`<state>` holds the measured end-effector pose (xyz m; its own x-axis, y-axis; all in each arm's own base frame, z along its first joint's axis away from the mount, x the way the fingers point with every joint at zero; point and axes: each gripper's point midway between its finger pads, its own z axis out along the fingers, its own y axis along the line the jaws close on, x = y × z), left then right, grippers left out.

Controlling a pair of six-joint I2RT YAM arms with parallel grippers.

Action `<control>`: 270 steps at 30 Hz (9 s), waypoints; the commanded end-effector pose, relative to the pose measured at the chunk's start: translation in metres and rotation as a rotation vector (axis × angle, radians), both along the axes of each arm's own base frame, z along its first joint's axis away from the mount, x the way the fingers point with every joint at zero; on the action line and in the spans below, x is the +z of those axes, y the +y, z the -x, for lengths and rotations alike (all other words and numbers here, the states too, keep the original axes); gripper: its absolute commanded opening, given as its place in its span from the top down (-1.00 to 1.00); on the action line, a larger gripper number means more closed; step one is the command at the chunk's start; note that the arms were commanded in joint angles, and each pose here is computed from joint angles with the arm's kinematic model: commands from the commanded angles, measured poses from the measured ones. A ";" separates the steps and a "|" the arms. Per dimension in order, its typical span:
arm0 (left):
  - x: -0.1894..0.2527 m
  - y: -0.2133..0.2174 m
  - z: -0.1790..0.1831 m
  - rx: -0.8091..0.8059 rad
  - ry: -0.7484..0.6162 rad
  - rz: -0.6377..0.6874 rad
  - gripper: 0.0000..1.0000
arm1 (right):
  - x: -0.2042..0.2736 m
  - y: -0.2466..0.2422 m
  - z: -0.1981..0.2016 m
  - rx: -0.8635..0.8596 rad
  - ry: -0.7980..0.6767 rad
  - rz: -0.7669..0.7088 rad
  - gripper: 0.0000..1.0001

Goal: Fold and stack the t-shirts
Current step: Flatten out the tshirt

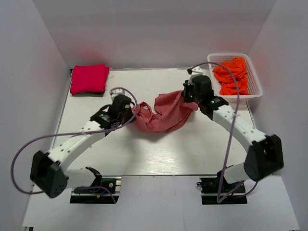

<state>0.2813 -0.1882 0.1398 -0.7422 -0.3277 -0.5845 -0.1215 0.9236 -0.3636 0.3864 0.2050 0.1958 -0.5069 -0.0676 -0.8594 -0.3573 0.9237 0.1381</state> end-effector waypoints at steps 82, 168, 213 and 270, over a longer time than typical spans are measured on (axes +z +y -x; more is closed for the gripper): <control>-0.019 0.134 -0.170 0.384 -0.050 -0.221 1.00 | 0.043 0.030 -0.003 0.280 0.006 -0.031 -0.81; 0.423 0.174 -0.010 0.398 -1.080 0.061 1.00 | 0.395 -0.165 0.113 -0.597 -0.924 0.177 1.00; 0.299 0.114 -0.083 0.078 -0.911 0.018 1.00 | 0.248 -0.164 0.105 -0.621 -0.894 0.197 1.00; -0.076 0.069 -0.163 0.016 0.086 -0.181 -1.00 | -0.126 -0.080 0.058 -0.157 0.413 0.118 -0.81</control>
<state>0.4397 -0.1345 0.0649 -0.8111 -0.2171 -0.5431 -0.1040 0.9673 -0.2314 0.3272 0.1131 0.0743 -0.7999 -0.0944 -0.5927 -0.1636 0.9844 0.0641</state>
